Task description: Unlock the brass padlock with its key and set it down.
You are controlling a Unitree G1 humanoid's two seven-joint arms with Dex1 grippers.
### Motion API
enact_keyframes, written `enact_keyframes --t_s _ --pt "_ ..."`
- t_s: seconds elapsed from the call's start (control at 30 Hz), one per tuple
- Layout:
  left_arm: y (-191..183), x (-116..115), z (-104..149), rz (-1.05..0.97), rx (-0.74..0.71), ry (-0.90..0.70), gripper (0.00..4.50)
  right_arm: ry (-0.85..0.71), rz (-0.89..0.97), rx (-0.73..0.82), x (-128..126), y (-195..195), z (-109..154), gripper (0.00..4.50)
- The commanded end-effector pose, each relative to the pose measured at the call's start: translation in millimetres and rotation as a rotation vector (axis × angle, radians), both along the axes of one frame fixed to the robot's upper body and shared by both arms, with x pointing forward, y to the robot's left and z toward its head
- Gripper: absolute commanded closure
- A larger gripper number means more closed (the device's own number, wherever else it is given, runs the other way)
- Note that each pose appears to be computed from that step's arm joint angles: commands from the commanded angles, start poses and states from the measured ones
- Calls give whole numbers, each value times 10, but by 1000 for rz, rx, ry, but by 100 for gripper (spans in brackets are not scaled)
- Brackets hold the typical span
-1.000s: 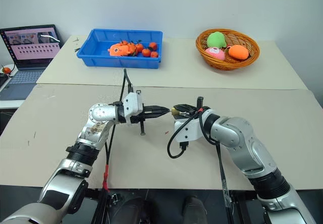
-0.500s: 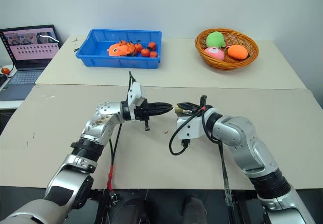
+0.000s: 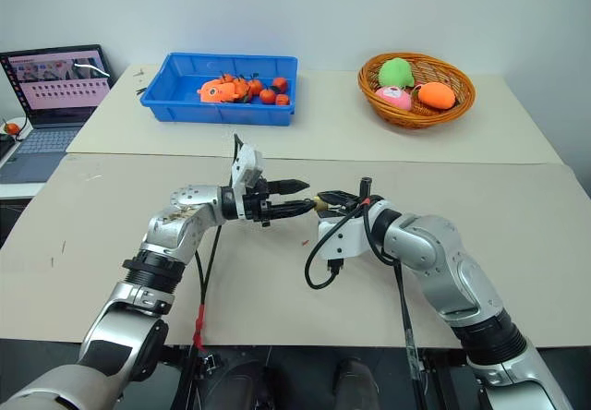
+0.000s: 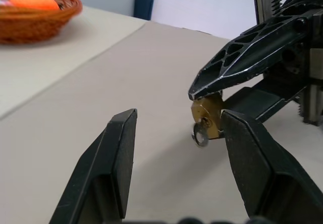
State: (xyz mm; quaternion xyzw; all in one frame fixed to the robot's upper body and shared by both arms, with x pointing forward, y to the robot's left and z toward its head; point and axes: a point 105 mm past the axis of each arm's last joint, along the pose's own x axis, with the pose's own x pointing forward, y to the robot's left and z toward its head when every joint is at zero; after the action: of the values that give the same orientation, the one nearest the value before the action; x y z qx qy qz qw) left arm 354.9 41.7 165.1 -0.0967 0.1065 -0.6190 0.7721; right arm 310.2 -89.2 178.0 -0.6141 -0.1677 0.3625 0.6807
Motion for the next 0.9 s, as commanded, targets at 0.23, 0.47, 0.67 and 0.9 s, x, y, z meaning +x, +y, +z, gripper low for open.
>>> enact_keyframes --t_s 0.23,0.47,0.67,0.9 --pt "7 -79 338 -47 -98 282 170 -50 21 21 -55 26 121 359" --pt "35 -118 228 -50 -39 266 170 -51 27 22 -54 40 126 359" --pt "21 -145 176 -58 -18 255 170 -54 37 19 -62 63 130 359" --pt "-5 -126 200 -61 -51 295 170 -69 52 11 -85 90 153 359"
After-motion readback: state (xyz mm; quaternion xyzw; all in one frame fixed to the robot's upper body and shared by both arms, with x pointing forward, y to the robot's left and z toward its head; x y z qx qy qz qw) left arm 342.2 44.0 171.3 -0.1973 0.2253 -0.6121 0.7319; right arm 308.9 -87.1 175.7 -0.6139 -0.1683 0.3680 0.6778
